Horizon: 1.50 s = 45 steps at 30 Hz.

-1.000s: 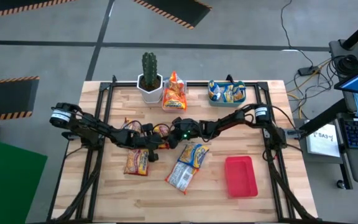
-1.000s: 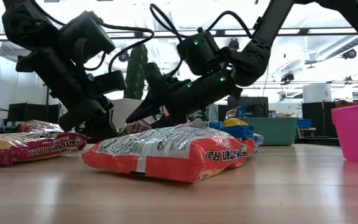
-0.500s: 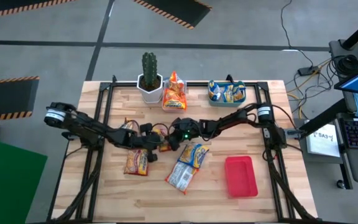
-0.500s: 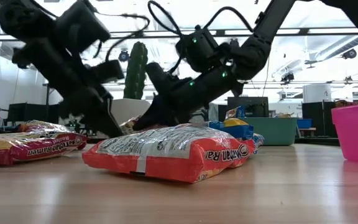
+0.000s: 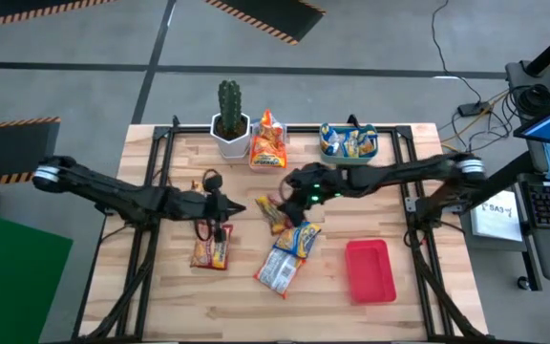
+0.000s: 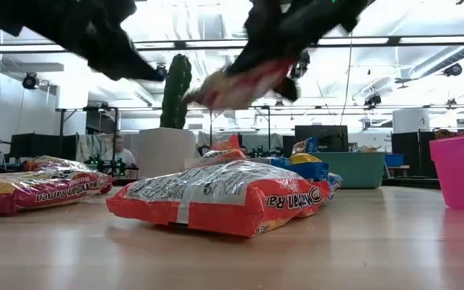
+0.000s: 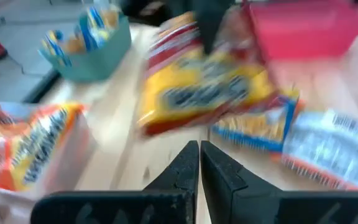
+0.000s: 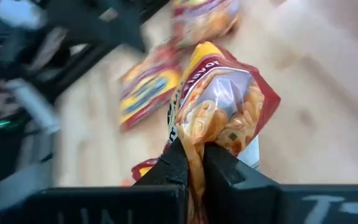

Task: Sort Maruchan noodles
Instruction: Put the red noodle pack into the red bin

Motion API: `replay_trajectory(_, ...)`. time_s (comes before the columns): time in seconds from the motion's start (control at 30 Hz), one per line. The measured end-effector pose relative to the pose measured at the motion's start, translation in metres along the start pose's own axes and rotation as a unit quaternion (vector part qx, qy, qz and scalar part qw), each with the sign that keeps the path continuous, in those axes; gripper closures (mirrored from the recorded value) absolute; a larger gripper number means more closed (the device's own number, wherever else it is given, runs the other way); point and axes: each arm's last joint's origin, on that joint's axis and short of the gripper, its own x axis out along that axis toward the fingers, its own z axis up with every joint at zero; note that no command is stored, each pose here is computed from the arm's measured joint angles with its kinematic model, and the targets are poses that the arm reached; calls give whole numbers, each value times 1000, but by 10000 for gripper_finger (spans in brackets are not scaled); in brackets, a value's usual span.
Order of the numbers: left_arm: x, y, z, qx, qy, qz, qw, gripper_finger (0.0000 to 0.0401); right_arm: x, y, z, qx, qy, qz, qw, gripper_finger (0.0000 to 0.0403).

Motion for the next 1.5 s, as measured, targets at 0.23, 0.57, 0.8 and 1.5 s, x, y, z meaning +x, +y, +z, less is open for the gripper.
replay_trajectory(0.23, -12, 3, 11, -16, -44, -4, 999, 401, -72, 47, -38, 142, 108, 24, 984, 390)
replay_trajectory(0.57, -4, 0, 10, -21, -47, -4, 999, 401, -124, 90, -136, 269, 254, -38, 928, 390)
replay_trajectory(0.8, 0, -2, 7, -36, -37, -6, 999, 401, -149, 93, -175, 285, 274, -154, 906, 390)
replay_trajectory(1.5, 18, -8, -5, -37, 4, -3, 999, 401, -135, 80, -195, 259, 186, -302, 898, 331)
